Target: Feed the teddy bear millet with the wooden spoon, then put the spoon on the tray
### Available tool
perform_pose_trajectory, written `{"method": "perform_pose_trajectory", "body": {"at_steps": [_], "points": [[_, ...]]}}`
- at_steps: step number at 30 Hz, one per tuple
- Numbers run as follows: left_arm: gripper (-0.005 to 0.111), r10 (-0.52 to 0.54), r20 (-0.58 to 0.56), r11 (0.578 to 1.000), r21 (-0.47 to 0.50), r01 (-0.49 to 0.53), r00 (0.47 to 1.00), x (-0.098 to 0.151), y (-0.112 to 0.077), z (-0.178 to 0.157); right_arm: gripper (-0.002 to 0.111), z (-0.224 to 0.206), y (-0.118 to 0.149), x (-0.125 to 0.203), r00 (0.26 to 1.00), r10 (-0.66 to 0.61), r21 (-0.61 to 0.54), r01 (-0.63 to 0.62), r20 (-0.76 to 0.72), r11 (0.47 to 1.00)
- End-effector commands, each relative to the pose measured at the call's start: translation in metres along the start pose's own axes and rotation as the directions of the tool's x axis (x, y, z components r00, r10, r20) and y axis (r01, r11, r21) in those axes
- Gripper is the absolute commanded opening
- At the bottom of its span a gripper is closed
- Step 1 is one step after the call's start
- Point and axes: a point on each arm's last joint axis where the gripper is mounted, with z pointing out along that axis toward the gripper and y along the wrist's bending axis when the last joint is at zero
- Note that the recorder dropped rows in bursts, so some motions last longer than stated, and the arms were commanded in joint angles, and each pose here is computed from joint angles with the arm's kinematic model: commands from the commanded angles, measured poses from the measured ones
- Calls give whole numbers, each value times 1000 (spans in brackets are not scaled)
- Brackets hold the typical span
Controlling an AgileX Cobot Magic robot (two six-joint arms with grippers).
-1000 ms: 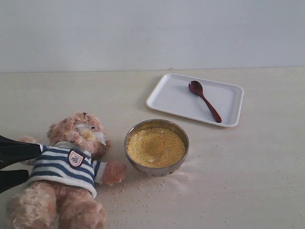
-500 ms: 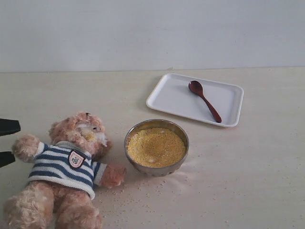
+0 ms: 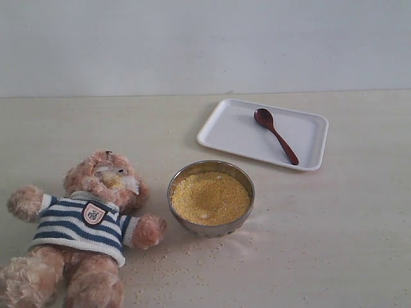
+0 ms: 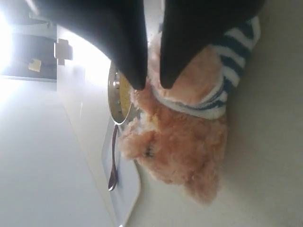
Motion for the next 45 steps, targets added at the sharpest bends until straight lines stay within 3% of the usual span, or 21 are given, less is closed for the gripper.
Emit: {"method": "perform_pose_trajectory", "body": {"at_steps": [1, 6, 16, 27, 30, 34, 41, 45], "points": [[5, 74, 93, 997, 31, -77, 993, 1, -26, -11, 0, 0, 0, 0, 1000, -6, 4, 6, 7, 1000], [5, 212, 184, 976, 17, -219, 960, 14, -65, -28, 0, 0, 0, 0, 1000, -6, 4, 6, 7, 1000], [5, 271, 208, 960, 8, -278, 940, 18, -74, -32, 0, 0, 0, 0, 1000, -6, 4, 6, 7, 1000], [5, 560, 267, 827, -116, -551, 784, 53, -127, -23, 0, 0, 0, 0, 1000, -6, 4, 6, 7, 1000], [5, 619, 292, 780, -129, -612, 729, 65, -140, -24, 0, 0, 0, 0, 1000, -6, 4, 6, 7, 1000], [5, 691, 381, 710, -196, -677, 614, 79, -157, -35, 0, 0, 0, 0, 1000, -6, 4, 6, 7, 1000], [5, 770, 520, 571, -305, -762, 369, 107, -179, -67, 0, 0, 0, 0, 1000, -6, 4, 6, 7, 1000], [5, 814, 528, 479, -377, -793, 242, 122, -182, -82, 0, 0, 0, 0, 1000, -6, 4, 6, 7, 1000]]}}
